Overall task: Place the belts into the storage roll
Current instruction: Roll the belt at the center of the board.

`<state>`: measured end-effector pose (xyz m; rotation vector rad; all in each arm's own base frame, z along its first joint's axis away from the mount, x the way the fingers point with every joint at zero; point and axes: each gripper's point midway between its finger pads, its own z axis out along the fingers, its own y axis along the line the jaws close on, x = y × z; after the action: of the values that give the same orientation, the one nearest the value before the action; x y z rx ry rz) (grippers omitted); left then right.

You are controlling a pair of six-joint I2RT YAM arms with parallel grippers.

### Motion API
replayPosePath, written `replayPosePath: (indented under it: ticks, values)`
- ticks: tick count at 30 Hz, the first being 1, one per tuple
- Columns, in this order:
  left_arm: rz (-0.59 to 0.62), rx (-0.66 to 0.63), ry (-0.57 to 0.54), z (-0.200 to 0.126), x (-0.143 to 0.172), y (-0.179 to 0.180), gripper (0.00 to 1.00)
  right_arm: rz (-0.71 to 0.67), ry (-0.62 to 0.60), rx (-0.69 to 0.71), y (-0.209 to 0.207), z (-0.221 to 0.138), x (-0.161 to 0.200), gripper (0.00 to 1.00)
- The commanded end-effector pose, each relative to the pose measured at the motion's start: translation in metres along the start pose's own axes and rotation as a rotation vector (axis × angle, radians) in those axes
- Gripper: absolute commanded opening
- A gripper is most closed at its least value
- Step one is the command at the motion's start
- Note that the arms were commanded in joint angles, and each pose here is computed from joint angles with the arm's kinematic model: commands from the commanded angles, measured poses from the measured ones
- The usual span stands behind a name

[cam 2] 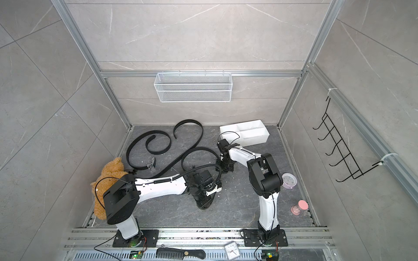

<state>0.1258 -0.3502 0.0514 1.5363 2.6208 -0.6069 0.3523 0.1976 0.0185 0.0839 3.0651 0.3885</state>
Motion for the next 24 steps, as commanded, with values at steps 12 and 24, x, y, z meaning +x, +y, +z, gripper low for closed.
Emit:
replayPosePath:
  ticks: [12, 24]
  values:
    - [-0.058, 0.087, 0.037, 0.004, 0.011, -0.005, 0.16, -0.030, -0.061, -0.010, -0.001, -0.001, -0.004, 0.00]
    - [-0.132, 0.017, -0.011, 0.002, 0.001, 0.023, 0.13, -0.051, -0.072, 0.005, 0.001, -0.005, -0.006, 0.00]
